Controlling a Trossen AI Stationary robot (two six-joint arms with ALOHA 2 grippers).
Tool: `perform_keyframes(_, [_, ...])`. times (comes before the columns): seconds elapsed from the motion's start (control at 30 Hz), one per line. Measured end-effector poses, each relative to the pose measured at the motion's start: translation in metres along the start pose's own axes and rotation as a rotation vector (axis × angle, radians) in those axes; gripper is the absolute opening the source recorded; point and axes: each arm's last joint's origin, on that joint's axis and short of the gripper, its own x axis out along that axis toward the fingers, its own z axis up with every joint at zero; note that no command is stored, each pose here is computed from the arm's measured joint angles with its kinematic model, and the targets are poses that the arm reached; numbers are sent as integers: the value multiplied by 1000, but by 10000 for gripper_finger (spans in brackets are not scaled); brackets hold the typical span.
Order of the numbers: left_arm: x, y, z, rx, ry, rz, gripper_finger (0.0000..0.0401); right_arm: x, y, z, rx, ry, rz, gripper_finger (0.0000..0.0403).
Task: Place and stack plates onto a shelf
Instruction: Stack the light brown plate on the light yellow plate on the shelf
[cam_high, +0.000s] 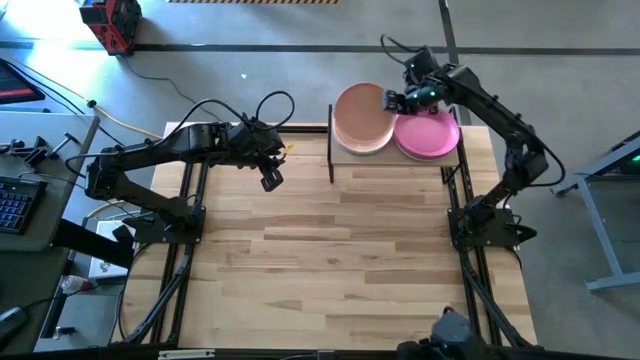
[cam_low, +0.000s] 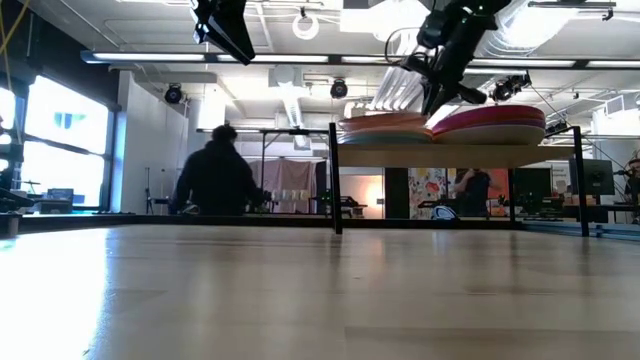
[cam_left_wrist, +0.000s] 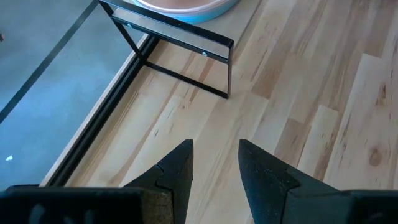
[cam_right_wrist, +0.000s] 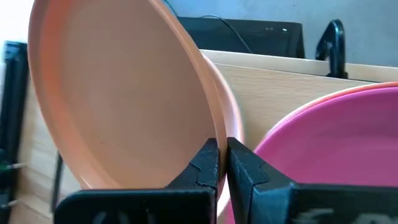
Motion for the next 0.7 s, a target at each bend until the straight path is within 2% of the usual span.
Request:
perform_keyframes(0.2, [0, 0, 0, -9, 0, 0, 115, 8, -3, -2, -23, 55, -42, 0])
perform_keyframes(0.7, [0, 0, 1, -47, -7, 0, 115, 13, 6, -9, -72, 73, -41, 0])
